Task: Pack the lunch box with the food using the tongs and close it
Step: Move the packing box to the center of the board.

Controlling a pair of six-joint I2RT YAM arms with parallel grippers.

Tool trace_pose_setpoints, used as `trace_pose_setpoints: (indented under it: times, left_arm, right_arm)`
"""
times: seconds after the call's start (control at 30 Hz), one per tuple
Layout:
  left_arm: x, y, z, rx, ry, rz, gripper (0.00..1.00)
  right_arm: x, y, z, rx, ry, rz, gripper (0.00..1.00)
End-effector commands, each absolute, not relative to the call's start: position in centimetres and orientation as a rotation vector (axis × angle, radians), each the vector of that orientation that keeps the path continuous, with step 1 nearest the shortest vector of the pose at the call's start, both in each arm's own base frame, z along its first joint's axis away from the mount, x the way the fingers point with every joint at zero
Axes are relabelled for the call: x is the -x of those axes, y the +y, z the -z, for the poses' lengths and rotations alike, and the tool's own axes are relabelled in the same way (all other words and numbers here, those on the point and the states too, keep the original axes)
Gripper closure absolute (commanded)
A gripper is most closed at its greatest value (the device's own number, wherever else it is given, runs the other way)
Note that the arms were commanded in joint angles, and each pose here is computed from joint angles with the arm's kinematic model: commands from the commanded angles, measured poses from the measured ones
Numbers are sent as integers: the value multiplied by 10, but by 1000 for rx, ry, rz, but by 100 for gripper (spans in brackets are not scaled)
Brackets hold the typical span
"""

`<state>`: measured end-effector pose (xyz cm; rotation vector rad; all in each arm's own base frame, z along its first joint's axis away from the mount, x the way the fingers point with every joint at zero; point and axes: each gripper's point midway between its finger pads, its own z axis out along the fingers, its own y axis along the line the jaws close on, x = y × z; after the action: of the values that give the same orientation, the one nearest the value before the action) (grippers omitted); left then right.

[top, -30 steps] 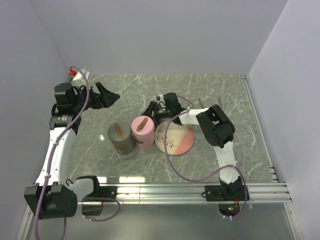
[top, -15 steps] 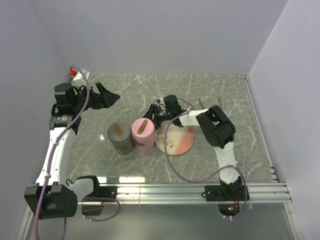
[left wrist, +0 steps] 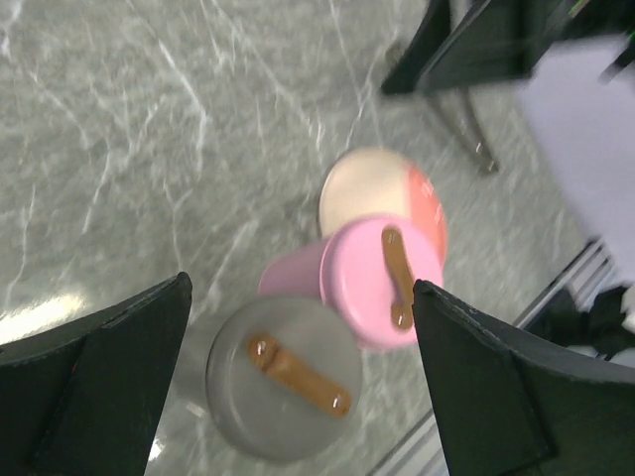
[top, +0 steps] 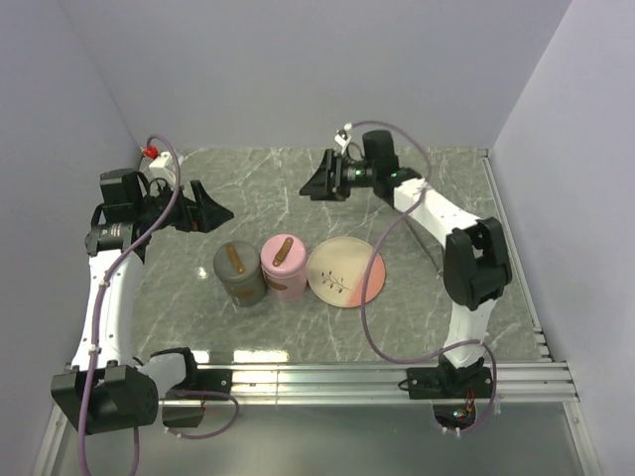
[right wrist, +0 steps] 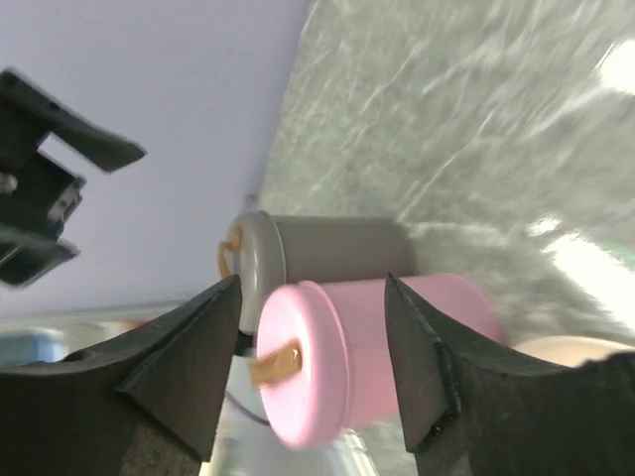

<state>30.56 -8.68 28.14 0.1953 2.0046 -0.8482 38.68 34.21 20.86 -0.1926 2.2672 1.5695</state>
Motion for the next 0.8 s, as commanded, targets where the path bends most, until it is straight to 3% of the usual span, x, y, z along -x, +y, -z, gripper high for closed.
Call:
trace_pose_setpoints:
  times: [0.0, 0.27, 0.77]
  left_arm:
    - [-282, -86, -293, -417, 1974, 746, 1]
    - [-272, -85, -287, -427, 2028, 744, 1]
    - [-275, -87, -282, -276, 2069, 816, 1]
  right_arm:
    - [-371, 315, -253, 640, 2113, -1281, 33]
    - [-318, 300, -268, 1013, 2107, -787, 30]
    - [-261, 344, -239, 1151, 2075, -637, 34]
